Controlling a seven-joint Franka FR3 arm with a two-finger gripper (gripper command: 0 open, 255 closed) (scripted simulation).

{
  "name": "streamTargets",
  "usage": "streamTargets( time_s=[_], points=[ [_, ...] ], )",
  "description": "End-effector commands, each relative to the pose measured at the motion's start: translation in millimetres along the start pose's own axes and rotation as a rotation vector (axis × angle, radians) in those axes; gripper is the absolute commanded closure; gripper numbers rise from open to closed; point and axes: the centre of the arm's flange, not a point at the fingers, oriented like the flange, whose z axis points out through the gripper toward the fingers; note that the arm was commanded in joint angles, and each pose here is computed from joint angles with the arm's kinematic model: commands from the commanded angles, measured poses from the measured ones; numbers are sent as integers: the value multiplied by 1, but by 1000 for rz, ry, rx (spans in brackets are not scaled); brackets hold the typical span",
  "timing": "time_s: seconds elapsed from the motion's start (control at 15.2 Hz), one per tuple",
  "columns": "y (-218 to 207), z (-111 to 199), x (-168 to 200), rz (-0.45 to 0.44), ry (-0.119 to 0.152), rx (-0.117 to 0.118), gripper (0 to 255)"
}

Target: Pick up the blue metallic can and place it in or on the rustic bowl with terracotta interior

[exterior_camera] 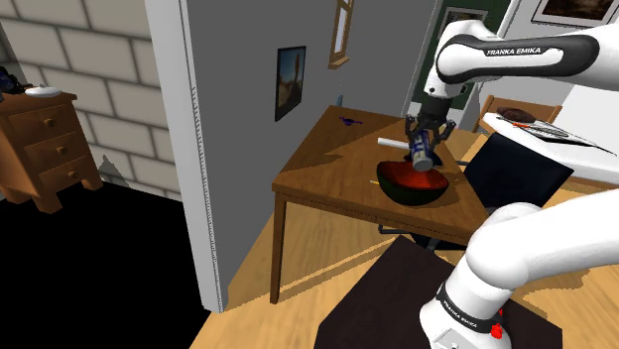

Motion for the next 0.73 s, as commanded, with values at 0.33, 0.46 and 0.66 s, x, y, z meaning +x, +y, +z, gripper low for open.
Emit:
streamTargets(
  time_s=[0.33,0.46,0.66],
  points=[
    [5,34,-1,-1,0,0,255],
    [4,45,-2,-1,0,0,255],
    [4,61,-2,-1,0,0,255]
  ],
)
